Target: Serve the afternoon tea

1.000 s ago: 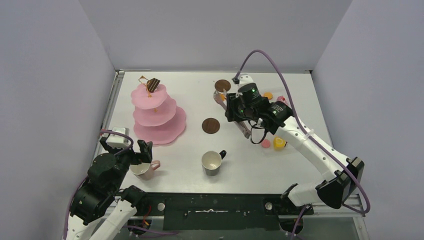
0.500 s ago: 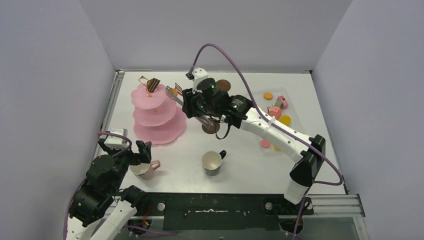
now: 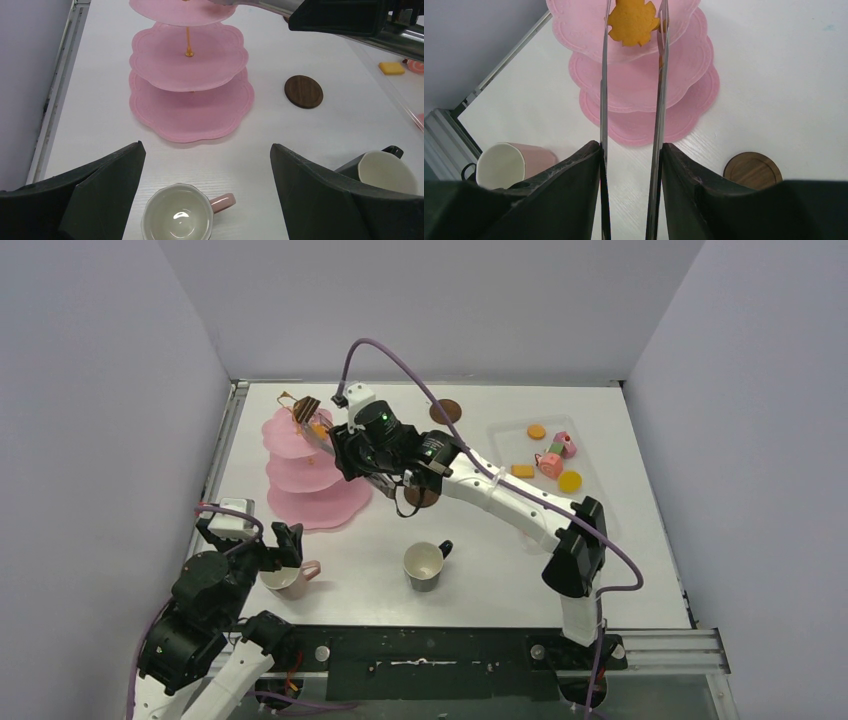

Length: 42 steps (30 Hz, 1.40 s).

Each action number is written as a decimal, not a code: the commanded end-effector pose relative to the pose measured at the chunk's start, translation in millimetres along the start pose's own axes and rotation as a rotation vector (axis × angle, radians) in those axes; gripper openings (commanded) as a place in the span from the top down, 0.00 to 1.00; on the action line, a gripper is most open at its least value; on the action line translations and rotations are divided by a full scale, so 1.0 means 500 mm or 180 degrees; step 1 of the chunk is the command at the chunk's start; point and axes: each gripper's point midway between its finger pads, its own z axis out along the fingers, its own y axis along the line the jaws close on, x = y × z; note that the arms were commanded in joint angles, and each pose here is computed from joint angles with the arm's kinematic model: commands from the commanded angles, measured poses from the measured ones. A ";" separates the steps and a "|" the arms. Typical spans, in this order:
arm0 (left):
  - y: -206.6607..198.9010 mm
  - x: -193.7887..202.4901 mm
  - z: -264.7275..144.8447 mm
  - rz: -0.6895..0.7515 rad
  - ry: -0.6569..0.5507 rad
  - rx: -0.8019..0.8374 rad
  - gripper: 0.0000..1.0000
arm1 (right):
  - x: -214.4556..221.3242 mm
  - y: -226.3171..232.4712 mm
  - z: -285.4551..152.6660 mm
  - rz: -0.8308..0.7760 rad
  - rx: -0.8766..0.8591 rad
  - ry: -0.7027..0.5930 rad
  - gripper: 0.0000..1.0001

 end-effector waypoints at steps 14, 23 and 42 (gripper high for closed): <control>-0.005 -0.023 0.001 -0.0032 -0.0143 0.0034 0.04 | -0.085 -0.002 -0.023 -0.0131 0.0144 -0.0300 0.47; -0.005 -0.022 0.001 -0.0029 -0.0137 0.0033 0.04 | -0.081 -0.023 -0.082 -0.0153 0.0220 -0.0276 0.48; -0.018 -0.019 0.008 -0.0004 -0.0090 0.0130 0.04 | 0.086 -0.244 -0.312 0.0317 0.1279 0.0095 0.49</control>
